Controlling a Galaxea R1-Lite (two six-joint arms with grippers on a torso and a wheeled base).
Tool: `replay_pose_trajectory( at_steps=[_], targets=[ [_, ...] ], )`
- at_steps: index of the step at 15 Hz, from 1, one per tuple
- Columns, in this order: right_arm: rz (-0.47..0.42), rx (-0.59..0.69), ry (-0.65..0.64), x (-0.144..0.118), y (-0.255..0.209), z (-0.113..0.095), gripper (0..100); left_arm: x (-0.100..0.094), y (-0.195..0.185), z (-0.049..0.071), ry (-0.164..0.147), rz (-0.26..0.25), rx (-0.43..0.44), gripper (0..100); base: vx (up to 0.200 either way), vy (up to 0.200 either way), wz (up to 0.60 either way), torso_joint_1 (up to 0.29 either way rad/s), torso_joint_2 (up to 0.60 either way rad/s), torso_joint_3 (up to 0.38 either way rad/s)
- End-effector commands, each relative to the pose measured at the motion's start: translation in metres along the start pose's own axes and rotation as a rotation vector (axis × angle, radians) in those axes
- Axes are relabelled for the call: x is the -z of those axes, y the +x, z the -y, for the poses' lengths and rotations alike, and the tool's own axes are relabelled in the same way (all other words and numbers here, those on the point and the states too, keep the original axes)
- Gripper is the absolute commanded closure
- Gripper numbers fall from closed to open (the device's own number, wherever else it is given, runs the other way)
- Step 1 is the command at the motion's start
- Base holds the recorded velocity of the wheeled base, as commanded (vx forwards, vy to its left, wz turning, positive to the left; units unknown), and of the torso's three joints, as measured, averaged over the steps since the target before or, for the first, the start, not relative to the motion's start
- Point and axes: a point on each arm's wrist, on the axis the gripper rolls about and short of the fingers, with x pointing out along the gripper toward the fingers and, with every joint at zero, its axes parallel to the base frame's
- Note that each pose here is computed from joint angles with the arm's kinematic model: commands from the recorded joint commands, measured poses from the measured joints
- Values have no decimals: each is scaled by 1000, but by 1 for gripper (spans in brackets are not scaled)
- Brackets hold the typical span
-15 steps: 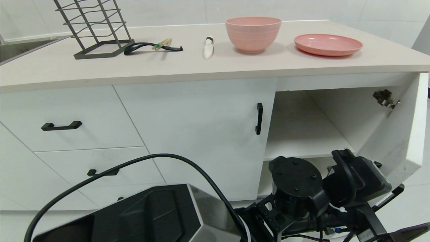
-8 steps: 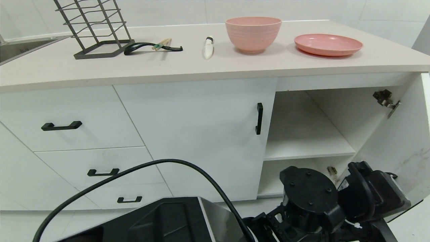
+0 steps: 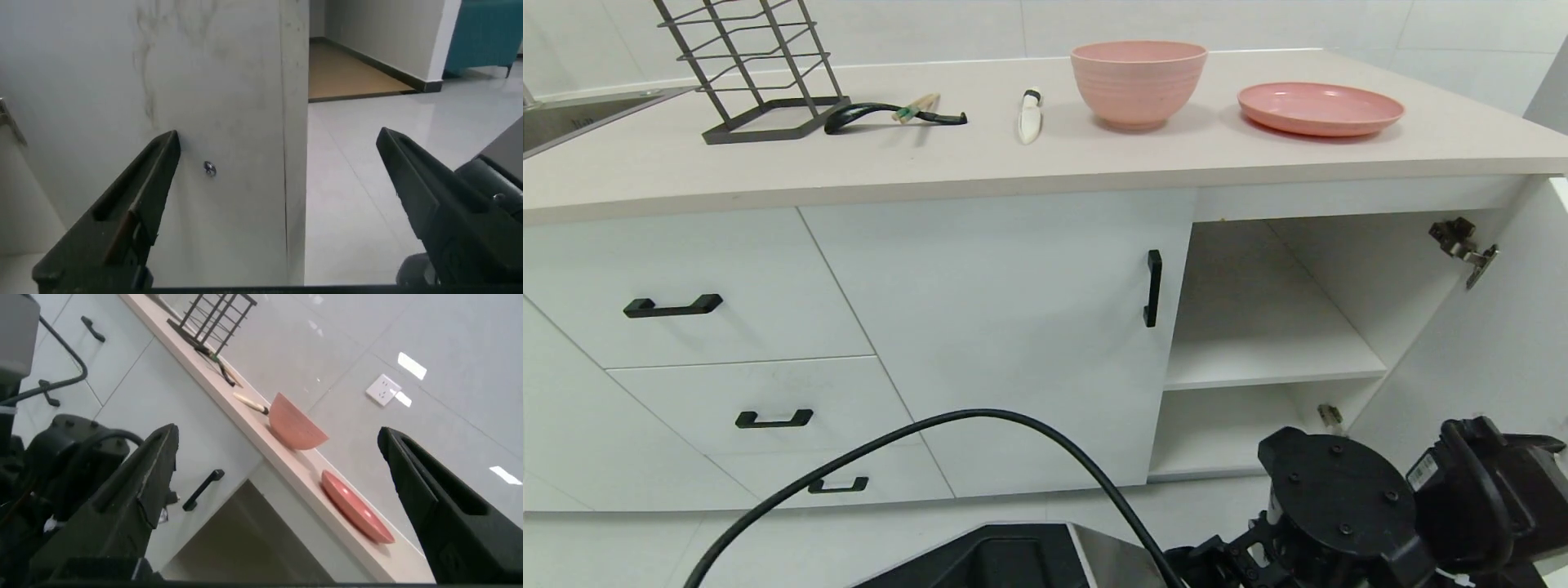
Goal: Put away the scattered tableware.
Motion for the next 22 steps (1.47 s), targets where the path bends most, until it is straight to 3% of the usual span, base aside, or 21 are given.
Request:
replay_pose_trajectory(
  at_steps=[1,3,4,5,6,8,10,12,15,16,17,20,22],
  targets=[
    [11,4,-15,-4,-1,1,0,8,12,11,-7,17,25,0,0,0,0,0,0,0],
    [24,8,-33,-8,0,3,0,9,24,23,-2,52,52,0,0,0,0,0,0,0],
    [37,11,-50,-12,-2,1,0,11,28,31,-18,54,67,0,0,0,0,0,0,0],
    [45,13,-61,-15,-3,1,0,14,26,31,-43,41,64,0,0,0,0,0,0,0],
    [51,15,-68,-17,-5,0,0,19,19,24,-60,22,44,0,0,0,0,0,0,0],
    [47,13,-61,-16,-6,-2,0,19,-8,13,-62,-7,8,0,0,0,0,0,0,0],
    [48,11,-59,-16,-6,-2,0,2,-57,6,-82,-82,-39,0,0,0,0,0,0,0],
    [41,9,-51,-14,-7,-4,0,-24,-97,-3,-80,-111,-94,0,0,0,0,0,0,0],
    [24,4,-30,-10,-14,-15,0,-90,-168,-18,-25,-85,-224,0,0,0,0,0,0,0],
    [24,4,-30,-10,-14,-15,0,-90,-168,-18,-25,-85,-224,0,0,0,0,0,0,0],
    [12,-1,-13,-7,-17,-20,0,-135,-208,-21,40,-31,-309,0,0,0,0,0,0,0],
    [-22,-41,58,6,-25,-36,0,-174,-257,-9,107,5,-405,0,0,0,0,0,0,0],
    [-34,-55,83,10,-29,-44,0,-182,-280,5,117,0,-436,0,0,0,0,0,0,0]
  ],
)
